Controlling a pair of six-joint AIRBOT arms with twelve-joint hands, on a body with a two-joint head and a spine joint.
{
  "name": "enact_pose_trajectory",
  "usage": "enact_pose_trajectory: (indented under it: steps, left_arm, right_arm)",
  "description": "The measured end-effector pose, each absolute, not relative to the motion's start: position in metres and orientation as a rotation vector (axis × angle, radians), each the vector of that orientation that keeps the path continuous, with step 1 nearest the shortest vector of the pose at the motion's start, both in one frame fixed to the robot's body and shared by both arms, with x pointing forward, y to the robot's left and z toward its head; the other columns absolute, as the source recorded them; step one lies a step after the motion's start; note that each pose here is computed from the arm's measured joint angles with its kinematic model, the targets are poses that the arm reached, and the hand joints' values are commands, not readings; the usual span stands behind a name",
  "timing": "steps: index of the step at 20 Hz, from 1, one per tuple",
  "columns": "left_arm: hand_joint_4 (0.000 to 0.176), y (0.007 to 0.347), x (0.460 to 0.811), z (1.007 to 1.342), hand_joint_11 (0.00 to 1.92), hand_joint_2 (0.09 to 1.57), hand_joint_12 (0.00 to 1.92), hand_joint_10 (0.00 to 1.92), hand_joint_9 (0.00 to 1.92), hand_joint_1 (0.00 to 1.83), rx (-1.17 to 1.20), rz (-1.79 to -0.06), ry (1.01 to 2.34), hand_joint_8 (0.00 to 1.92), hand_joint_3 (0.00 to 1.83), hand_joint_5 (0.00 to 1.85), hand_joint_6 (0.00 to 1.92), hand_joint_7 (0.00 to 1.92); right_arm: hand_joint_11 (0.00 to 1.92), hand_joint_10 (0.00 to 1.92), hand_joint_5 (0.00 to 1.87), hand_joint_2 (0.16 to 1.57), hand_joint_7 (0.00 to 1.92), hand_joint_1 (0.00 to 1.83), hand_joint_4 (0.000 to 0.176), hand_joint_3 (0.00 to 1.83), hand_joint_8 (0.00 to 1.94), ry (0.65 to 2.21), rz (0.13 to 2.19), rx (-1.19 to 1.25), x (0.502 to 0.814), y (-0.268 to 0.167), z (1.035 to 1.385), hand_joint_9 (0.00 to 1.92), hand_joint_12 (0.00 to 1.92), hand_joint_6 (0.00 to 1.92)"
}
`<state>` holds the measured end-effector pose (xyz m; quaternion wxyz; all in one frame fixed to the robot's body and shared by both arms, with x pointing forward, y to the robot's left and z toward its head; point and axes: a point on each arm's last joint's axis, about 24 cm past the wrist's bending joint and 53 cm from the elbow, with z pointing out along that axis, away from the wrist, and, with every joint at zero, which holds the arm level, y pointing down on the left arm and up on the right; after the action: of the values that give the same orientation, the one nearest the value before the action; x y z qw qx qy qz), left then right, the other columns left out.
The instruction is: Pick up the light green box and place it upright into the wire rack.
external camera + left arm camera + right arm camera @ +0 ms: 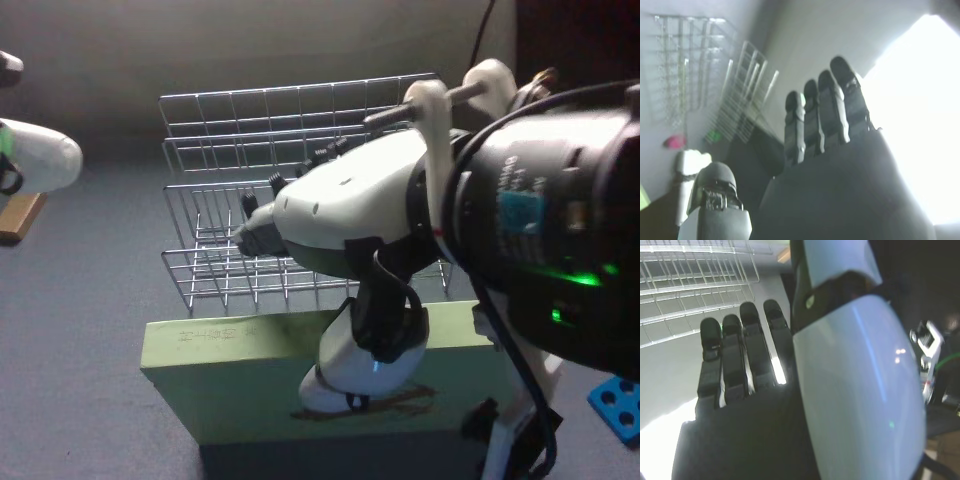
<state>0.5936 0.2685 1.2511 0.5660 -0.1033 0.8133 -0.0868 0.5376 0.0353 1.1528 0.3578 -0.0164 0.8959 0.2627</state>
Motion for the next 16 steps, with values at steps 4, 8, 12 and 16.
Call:
enact_pose_trajectory:
  steps: [4, 8, 12, 16]
  left_arm:
    - [0.000, 0.278, 0.589, 1.258, 0.00, 1.11, 0.72, 0.00, 0.20, 0.00, -0.241, -0.192, 1.888, 0.00, 0.00, 0.22, 0.00, 0.22]
    - [0.000, 0.286, 0.583, 1.253, 0.00, 1.12, 0.72, 0.00, 0.19, 0.00, -0.254, -0.170, 1.899, 0.00, 0.00, 0.21, 0.00, 0.22]
    - [0.000, 0.283, 0.582, 1.250, 0.00, 1.24, 0.79, 0.00, 0.19, 0.00, -0.232, -0.172, 1.917, 0.00, 0.04, 0.18, 0.00, 0.20]
    - [0.000, 0.283, 0.582, 1.250, 0.00, 1.17, 0.79, 0.00, 0.19, 0.00, -0.231, -0.171, 1.917, 0.00, 0.00, 0.19, 0.01, 0.19]
  right_arm:
    - [0.00, 0.00, 0.20, 0.98, 0.22, 0.88, 0.000, 0.00, 0.00, 2.338, 0.628, -0.042, 0.544, 0.030, 1.138, 0.14, 0.60, 0.00]
    - [0.00, 0.01, 0.22, 0.98, 0.25, 0.88, 0.000, 0.00, 0.01, 2.348, 0.624, -0.079, 0.542, 0.037, 1.132, 0.17, 0.64, 0.01]
    - [0.00, 0.01, 0.25, 0.97, 0.28, 0.88, 0.000, 0.00, 0.00, 2.339, 0.619, -0.083, 0.547, 0.039, 1.130, 0.21, 0.75, 0.01]
    - [0.00, 0.02, 0.27, 0.97, 0.31, 0.89, 0.000, 0.00, 0.01, 2.319, 0.605, -0.106, 0.549, 0.040, 1.131, 0.23, 0.75, 0.01]
